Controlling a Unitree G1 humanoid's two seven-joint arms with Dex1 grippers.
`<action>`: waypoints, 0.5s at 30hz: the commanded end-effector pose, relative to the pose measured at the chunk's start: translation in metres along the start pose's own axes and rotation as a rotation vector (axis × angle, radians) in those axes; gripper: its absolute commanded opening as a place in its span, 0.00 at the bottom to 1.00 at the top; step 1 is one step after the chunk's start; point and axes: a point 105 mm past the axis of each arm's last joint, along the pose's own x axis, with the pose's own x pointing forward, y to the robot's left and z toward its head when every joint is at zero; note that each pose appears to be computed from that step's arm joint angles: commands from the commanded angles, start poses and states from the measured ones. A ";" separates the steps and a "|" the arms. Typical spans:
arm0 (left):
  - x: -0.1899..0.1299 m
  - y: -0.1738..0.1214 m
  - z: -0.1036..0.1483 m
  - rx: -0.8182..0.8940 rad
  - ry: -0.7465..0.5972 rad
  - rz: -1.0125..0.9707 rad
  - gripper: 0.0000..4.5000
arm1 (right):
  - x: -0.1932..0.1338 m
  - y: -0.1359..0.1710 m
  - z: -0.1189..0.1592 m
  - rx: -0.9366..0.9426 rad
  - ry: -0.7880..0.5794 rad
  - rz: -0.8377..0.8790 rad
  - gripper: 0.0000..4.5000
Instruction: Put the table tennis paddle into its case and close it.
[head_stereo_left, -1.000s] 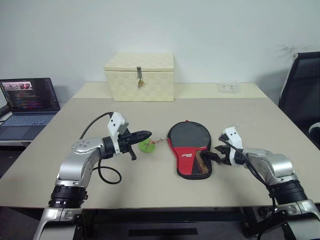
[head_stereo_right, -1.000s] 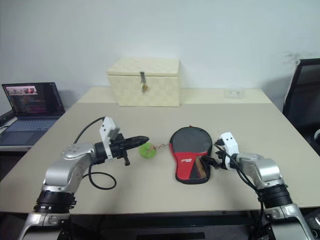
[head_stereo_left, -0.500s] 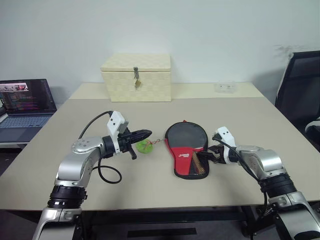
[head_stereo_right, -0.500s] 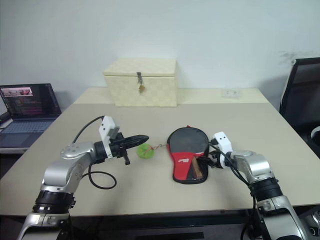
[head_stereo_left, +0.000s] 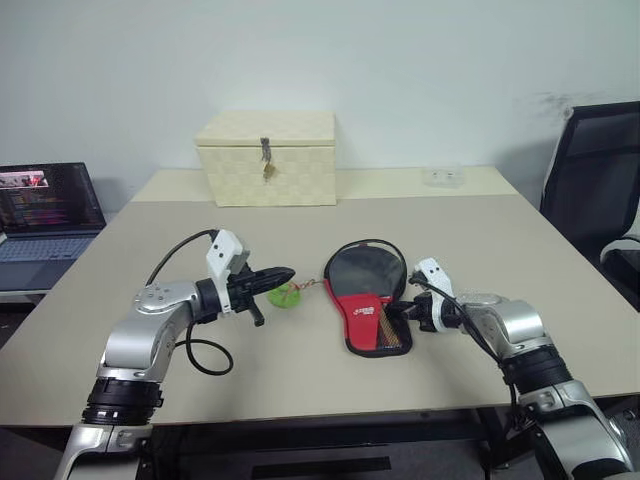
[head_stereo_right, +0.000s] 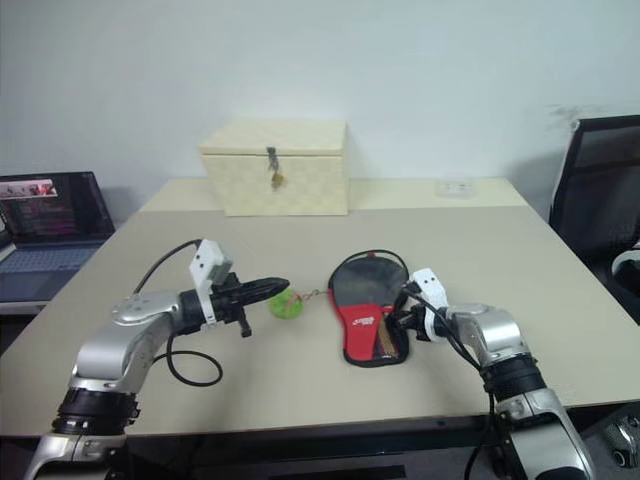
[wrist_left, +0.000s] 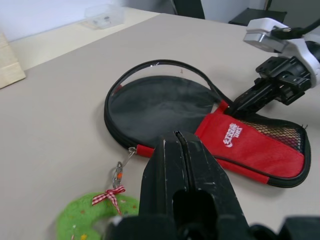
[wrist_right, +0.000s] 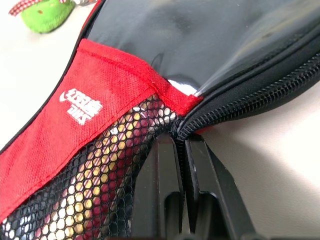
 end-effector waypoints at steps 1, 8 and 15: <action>-0.012 -0.011 0.018 0.028 -0.039 -0.081 0.00 | 0.009 0.019 0.003 0.027 0.015 0.094 0.00; -0.031 -0.035 0.005 -0.014 0.052 -0.233 0.00 | 0.014 0.060 0.004 0.016 0.031 0.232 0.00; -0.036 -0.052 -0.003 -0.048 0.078 -0.289 0.00 | 0.007 0.091 -0.014 0.010 0.065 0.304 0.00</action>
